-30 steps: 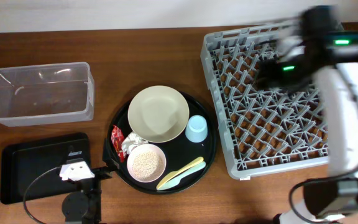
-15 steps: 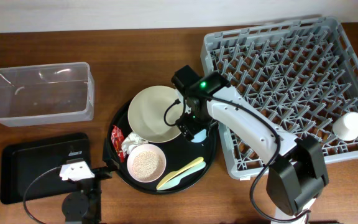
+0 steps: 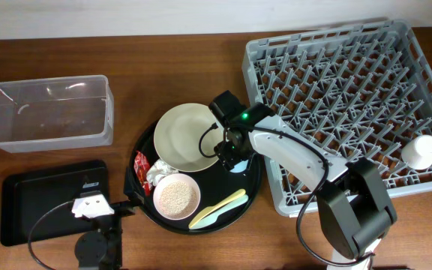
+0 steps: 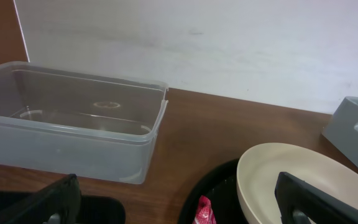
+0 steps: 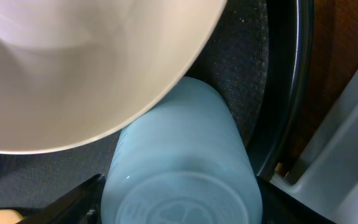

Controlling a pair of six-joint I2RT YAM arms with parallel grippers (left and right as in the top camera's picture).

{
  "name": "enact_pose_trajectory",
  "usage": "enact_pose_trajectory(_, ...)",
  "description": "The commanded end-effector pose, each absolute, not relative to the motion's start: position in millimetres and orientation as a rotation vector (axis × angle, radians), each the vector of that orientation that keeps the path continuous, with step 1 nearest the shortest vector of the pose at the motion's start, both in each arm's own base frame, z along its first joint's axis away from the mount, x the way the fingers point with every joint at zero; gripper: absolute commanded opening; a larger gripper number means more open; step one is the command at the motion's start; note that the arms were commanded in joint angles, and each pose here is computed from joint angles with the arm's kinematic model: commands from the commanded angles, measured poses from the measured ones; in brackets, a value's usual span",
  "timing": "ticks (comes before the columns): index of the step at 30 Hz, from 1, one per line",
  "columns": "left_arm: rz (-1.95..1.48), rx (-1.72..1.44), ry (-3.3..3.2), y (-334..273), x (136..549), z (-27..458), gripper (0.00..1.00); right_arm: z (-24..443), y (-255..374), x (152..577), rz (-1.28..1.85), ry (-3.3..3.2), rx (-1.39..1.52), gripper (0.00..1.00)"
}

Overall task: Sort waste into correct bins and load items into the dishwasher rack
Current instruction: 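Move the right gripper to the light-blue cup and grasp it, then place the light-blue cup in the rack beside the white cup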

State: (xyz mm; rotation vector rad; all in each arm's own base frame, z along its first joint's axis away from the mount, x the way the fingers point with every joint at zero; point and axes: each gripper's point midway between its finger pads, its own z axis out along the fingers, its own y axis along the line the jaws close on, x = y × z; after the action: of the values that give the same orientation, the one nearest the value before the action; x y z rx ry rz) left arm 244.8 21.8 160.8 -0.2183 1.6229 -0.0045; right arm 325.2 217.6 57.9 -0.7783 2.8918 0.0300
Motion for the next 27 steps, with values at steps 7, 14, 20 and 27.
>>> enact_pose_trajectory(7, 0.004, -0.201, 1.624, 21.3, 244.8, 159.8, 0.99, 76.9, 207.3, 330.6, -0.069, 2.888, -0.763, 0.61)
enact_pose_trajectory(14, 0.004, -0.201, 1.623, 21.3, 244.8, 159.9, 0.99, 124.9, 204.0, 333.6, -0.092, 2.868, -0.739, 0.58)
enact_pose_trajectory(20, 0.004, -0.201, 1.623, 21.3, 244.8, 159.9, 0.99, 191.1, 202.9, 339.2, -0.036, 2.798, -0.612, 0.57)
enact_pose_trajectory(27, 0.004, -0.201, 1.623, 21.3, 244.8, 159.9, 0.99, 234.2, 143.7, 360.6, -0.128, 2.753, -0.312, 0.57)
